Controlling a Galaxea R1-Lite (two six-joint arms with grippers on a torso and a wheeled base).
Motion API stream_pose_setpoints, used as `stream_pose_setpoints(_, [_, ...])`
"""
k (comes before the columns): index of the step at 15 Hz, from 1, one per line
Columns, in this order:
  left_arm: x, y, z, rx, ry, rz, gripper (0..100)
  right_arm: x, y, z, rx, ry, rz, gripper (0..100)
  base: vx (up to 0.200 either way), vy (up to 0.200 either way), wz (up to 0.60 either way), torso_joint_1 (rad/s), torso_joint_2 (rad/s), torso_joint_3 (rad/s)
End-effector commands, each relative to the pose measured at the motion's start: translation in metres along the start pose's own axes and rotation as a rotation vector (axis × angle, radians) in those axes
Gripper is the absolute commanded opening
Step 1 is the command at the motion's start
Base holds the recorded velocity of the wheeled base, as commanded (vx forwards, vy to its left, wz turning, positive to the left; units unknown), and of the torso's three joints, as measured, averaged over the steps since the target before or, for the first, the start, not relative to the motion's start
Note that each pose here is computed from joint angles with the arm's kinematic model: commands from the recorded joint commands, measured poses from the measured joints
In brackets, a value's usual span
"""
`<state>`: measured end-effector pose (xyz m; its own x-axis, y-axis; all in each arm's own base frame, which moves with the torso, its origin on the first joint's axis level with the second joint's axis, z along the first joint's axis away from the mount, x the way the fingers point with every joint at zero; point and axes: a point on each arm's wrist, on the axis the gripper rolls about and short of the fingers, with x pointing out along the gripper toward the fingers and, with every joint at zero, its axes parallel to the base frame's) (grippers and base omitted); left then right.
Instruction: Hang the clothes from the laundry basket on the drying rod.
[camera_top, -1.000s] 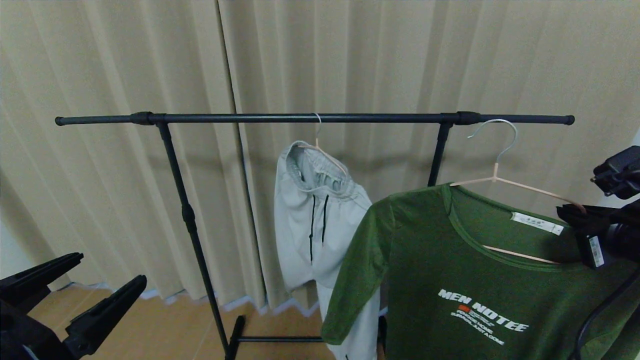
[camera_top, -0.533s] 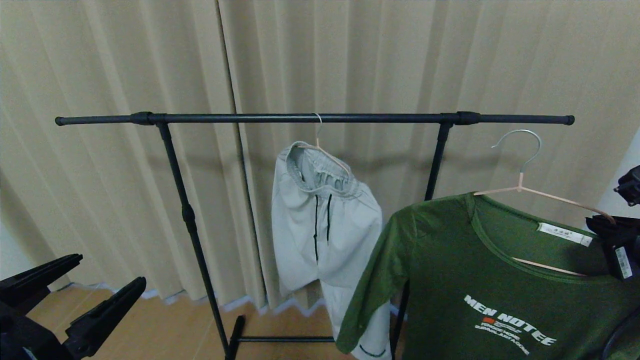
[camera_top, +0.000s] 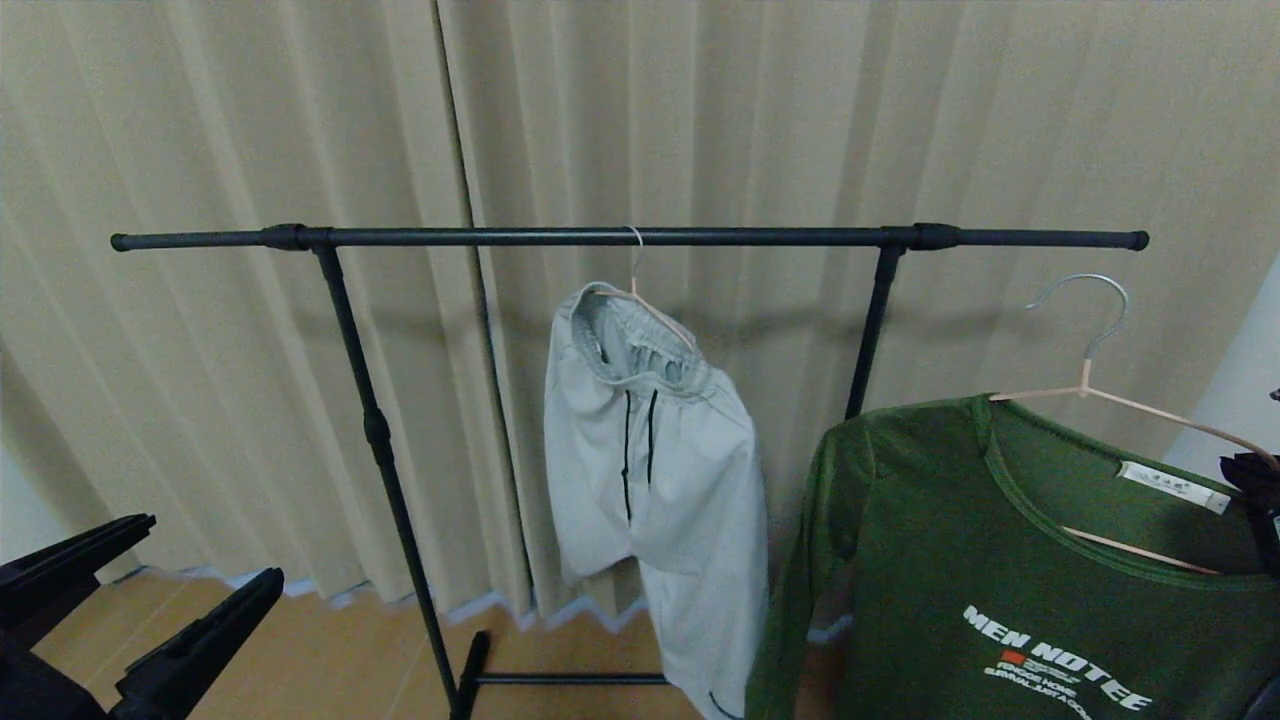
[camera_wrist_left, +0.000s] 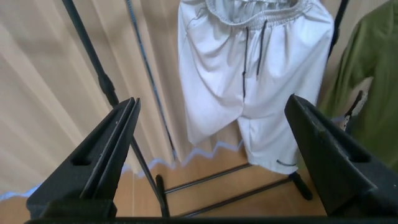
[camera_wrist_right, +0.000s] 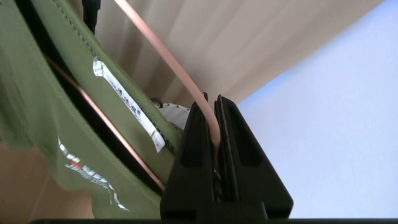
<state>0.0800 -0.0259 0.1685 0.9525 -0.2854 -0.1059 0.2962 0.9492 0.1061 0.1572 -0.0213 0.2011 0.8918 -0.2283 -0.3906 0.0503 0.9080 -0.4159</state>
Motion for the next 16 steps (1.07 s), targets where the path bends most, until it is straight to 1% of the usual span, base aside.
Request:
stream_pose_setpoints(1, [-0.0029, -0.0007, 0.0001, 0.000, -0.014, -0.008, 100, 0.0019, -0.0003, 0.0004, 0.001, 0.004, 0.001, 0, 0.000, 0.000, 0.00, 0.000, 0.00, 0.000])
stream_pose_setpoints(6, [-0.0019, -0.0002, 0.0019, -0.002, -0.013, -0.003, 100, 0.0079, 0.0001, 0.0053, 0.019, -0.001, 0.010, 0, 0.000, 0.000, 0.00, 0.000, 0.00, 0.000])
stream_pose_setpoints(11, [-0.0019, -0.0001, 0.0019, -0.002, -0.013, -0.002, 100, 0.0100, 0.0045, 0.0065, 0.017, -0.004, 0.038, 0, 0.200, 0.000, 0.00, -0.001, 0.00, 0.004])
stream_pose_setpoints(16, [-0.0025, -0.0001, 0.0017, -0.002, -0.014, -0.002, 100, 0.0100, 0.0052, 0.0063, 0.018, -0.004, 0.041, 0, 0.200, 0.000, 0.00, 0.007, 0.00, -0.001])
